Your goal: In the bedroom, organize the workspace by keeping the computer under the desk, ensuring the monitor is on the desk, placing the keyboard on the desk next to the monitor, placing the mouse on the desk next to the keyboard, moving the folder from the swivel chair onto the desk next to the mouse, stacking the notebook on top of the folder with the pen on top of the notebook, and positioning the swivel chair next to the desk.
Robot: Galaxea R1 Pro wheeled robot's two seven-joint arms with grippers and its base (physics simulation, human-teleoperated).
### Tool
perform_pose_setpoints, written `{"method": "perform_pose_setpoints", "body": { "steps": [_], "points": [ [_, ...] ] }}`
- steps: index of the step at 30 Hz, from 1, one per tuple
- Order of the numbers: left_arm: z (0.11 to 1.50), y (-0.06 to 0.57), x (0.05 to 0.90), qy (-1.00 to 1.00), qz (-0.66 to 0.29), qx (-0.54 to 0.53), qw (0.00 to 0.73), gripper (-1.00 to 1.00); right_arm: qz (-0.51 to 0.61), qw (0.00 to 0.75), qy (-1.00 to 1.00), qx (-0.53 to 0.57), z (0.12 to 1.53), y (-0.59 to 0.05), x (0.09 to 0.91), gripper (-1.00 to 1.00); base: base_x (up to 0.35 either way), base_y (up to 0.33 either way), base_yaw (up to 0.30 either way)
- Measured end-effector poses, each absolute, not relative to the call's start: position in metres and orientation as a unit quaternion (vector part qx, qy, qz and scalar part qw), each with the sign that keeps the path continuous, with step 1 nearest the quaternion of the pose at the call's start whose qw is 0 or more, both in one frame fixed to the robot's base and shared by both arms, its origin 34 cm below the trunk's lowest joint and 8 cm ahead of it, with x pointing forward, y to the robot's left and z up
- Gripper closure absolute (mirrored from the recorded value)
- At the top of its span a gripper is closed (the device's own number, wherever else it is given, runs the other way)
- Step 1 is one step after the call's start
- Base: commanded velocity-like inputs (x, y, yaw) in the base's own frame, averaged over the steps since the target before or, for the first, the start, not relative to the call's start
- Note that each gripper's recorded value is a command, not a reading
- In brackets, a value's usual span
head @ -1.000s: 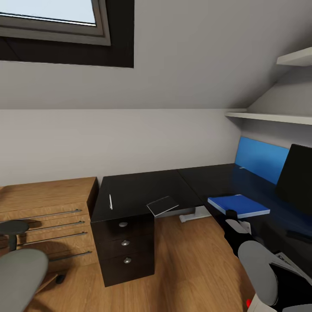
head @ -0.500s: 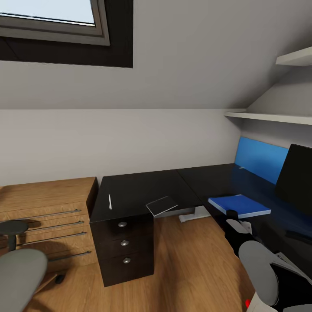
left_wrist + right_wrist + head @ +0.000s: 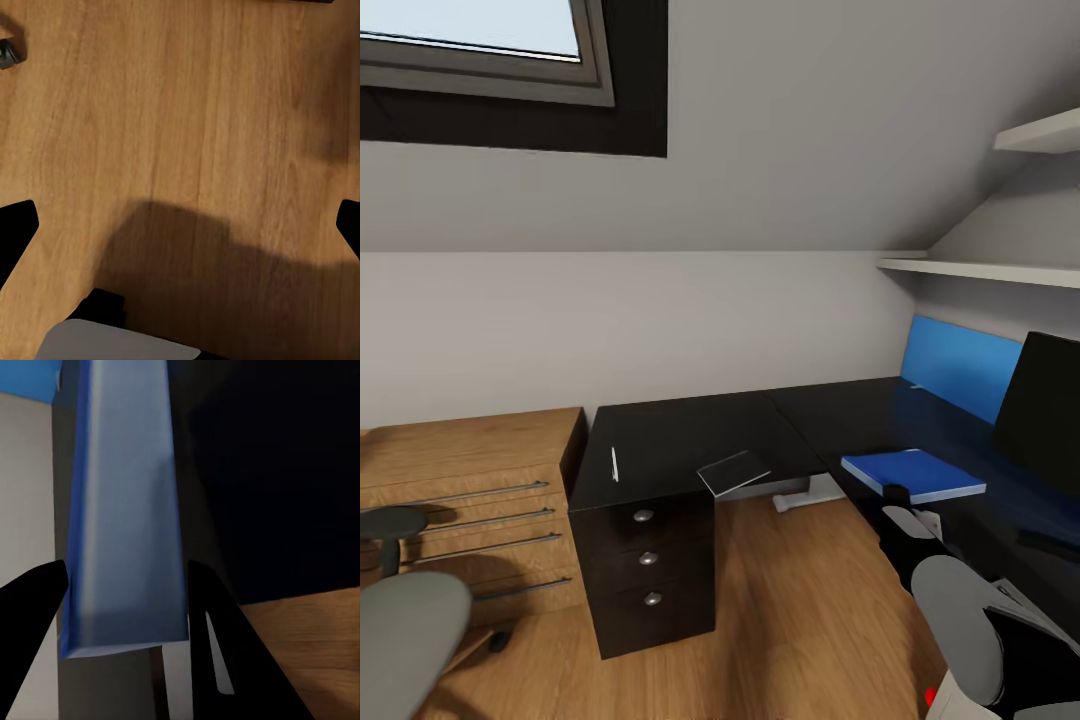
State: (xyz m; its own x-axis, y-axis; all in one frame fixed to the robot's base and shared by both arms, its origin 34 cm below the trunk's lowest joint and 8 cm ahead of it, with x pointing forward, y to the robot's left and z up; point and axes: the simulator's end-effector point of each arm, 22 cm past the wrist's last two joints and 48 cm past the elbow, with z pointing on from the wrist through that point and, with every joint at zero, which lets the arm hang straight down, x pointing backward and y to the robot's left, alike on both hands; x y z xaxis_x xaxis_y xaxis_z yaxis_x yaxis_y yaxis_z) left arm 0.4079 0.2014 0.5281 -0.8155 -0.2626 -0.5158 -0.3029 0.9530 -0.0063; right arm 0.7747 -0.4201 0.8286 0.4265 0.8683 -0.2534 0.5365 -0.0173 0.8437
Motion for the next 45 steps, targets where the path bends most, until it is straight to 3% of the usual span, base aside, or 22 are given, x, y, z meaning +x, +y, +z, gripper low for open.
{"method": "perform_pose_setpoints", "body": {
  "steps": [42,43,45],
  "points": [
    [0.5281,0.2001,0.4078,0.952,0.037,-0.148,0.265,-1.0,0.169,0.484,0.506,0.693,0.8288,-0.4245,0.7738,1.0,-0.027,-0.01,0.0],
    [0.5281,0.2001,0.4078,0.952,0.037,-0.148,0.265,-1.0,0.169,0.484,0.506,0.693,0.8288,-0.4245,0.7738,-1.0,0.0,0.0,0.0],
    [0.5281,0.2003,0.4078,0.952,0.037,-0.148,0.265,-1.0,0.169,0.484,0.506,0.693,0.8285,-0.4244,0.7737,-1.0,0.0,0.0,0.0]
  ]
}}
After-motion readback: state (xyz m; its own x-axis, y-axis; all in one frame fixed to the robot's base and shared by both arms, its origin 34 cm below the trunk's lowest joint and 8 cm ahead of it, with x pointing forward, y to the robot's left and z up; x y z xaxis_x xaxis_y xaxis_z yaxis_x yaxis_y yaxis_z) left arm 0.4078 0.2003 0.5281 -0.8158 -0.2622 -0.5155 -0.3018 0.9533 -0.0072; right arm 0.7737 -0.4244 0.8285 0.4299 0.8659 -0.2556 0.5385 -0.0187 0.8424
